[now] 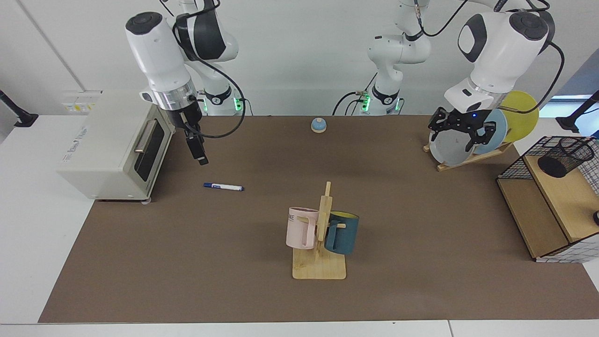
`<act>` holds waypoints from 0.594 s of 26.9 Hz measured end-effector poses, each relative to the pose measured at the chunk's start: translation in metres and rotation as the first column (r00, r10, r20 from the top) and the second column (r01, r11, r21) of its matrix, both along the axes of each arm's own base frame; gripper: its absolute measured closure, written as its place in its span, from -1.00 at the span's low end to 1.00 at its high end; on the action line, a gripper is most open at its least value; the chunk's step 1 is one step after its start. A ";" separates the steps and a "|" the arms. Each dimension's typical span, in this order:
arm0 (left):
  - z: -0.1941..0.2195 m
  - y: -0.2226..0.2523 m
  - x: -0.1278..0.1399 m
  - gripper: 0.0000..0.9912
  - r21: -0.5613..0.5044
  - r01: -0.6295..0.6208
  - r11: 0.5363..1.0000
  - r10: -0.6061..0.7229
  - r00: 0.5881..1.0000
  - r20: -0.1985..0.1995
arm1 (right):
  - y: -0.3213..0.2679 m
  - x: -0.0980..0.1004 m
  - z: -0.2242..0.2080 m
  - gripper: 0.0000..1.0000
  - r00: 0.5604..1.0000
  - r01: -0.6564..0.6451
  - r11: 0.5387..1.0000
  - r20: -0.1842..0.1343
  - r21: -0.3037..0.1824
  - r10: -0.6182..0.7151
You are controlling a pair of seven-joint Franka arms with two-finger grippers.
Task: Put markers into pen holder
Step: 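Reach the right gripper down to the blue-capped white marker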
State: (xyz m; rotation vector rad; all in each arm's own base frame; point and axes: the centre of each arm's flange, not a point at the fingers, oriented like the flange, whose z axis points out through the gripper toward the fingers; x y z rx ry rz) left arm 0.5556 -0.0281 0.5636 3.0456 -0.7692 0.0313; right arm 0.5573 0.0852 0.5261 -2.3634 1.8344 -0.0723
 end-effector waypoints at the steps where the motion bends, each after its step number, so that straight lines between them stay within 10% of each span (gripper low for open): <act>1: 0.000 -0.001 0.000 -1.00 0.001 0.029 1.000 -0.029 1.000 0.000 | 0.001 0.002 -0.012 -1.00 0.999 0.034 0.999 -0.019 0.002 -0.034; 9: -0.001 0.006 -0.001 -1.00 0.005 0.375 0.927 -0.375 0.927 -0.005 | -0.031 0.003 -0.094 -1.00 0.966 0.193 0.981 -0.183 0.028 -0.185; 16: -0.002 0.007 -0.001 -1.00 0.009 0.600 0.800 -0.600 0.800 -0.005 | -0.042 -0.007 -0.130 -1.00 0.948 0.228 0.973 -0.231 0.021 -0.217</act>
